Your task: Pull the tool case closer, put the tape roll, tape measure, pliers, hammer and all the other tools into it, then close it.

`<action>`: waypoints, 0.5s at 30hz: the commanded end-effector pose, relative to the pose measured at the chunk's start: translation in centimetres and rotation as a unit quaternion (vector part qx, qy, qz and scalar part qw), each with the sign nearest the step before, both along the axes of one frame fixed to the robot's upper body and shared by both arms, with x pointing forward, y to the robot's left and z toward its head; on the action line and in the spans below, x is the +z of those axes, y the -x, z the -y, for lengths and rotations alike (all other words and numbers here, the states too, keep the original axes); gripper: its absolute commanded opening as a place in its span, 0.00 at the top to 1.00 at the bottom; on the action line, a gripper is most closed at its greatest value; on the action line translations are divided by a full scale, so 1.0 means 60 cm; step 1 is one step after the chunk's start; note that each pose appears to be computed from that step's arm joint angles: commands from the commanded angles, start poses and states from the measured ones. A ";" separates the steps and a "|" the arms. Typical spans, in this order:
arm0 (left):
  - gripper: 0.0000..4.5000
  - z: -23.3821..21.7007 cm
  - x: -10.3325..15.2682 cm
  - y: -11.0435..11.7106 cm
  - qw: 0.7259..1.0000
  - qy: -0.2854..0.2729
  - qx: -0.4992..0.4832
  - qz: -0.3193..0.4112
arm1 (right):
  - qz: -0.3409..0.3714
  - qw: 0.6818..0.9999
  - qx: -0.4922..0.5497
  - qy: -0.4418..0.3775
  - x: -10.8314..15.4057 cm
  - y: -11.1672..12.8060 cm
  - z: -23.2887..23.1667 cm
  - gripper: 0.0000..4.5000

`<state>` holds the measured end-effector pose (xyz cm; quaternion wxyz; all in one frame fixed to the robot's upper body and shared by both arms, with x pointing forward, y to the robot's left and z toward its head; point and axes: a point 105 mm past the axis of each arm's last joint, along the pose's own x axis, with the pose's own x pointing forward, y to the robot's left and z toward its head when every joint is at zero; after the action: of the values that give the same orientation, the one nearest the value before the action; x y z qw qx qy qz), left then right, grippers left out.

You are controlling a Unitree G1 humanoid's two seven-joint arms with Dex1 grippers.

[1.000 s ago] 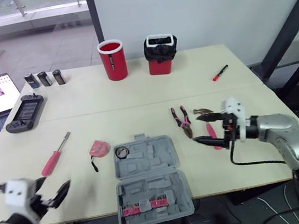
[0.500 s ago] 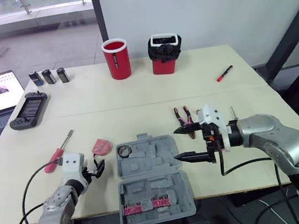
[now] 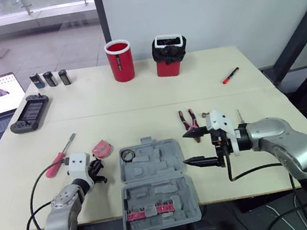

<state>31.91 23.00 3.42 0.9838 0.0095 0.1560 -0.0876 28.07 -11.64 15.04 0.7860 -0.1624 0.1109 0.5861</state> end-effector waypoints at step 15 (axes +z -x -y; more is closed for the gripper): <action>0.99 -0.001 -0.018 0.054 1.000 0.005 0.028 -0.010 | 0.011 0.999 0.029 0.009 0.009 -0.009 -0.022 0.00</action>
<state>29.07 22.43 2.75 0.9846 0.0009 0.1562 -0.0790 28.60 -10.58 14.42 0.7720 -0.1693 0.1229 0.6002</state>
